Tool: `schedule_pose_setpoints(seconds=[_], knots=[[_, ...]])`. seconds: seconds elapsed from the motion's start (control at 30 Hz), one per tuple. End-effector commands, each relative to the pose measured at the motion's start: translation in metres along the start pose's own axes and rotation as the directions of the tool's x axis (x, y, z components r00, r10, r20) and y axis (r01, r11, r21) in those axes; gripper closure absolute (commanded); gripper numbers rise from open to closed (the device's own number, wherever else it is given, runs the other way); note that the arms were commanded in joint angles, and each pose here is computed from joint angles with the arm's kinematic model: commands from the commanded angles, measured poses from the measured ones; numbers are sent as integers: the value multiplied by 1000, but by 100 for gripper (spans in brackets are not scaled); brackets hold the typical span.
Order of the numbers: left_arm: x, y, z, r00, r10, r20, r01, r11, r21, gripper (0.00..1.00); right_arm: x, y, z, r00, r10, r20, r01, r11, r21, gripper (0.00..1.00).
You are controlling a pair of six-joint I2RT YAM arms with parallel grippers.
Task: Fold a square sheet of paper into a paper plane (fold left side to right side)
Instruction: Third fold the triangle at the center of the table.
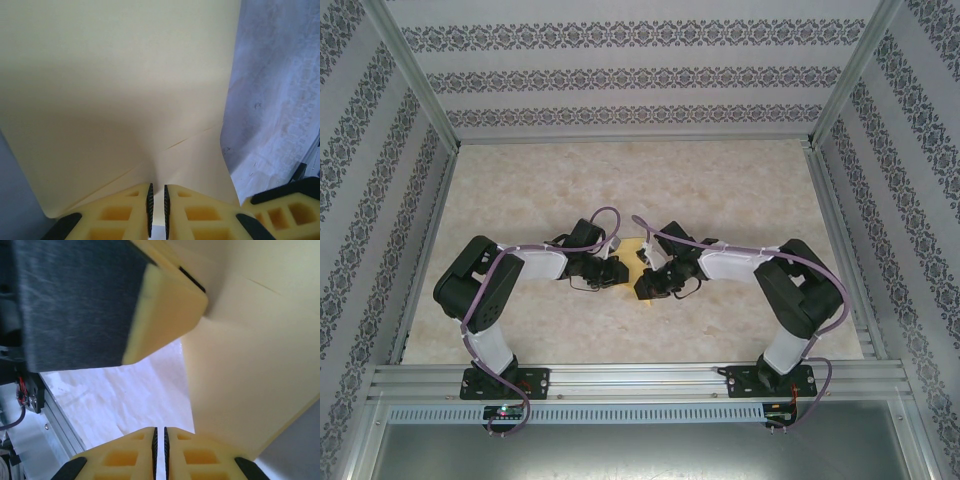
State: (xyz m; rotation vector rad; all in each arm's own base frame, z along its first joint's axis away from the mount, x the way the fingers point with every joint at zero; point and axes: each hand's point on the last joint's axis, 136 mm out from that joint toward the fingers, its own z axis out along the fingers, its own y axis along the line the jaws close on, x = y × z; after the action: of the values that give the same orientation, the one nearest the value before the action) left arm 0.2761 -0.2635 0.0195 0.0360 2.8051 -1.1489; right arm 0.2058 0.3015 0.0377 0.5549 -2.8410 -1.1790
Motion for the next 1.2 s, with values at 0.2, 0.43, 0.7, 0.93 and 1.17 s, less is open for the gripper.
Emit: schedule_pose_setpoints(seconds=[0.2,0.43,0.7,0.93,1.17], knots=[[23,26,5,998,-25,-60,19,995,-99,82,5,-11,7,999,-3,-48,7,998,69,85],[24,27,5,998,-26,-64,19,994,-104,82,10,-20,9,998,4,-68,3,994,107,85],[23,26,4,998,-24,-62,17,994,-107,82,19,-25,10,995,14,-98,-1,992,124,85],[23,27,4,998,-21,-65,13,993,-115,82,25,-31,7,994,33,-106,-17,989,149,85],[22,29,6,997,-23,-68,15,992,-121,82,33,-37,2,992,67,-109,-49,986,159,85]])
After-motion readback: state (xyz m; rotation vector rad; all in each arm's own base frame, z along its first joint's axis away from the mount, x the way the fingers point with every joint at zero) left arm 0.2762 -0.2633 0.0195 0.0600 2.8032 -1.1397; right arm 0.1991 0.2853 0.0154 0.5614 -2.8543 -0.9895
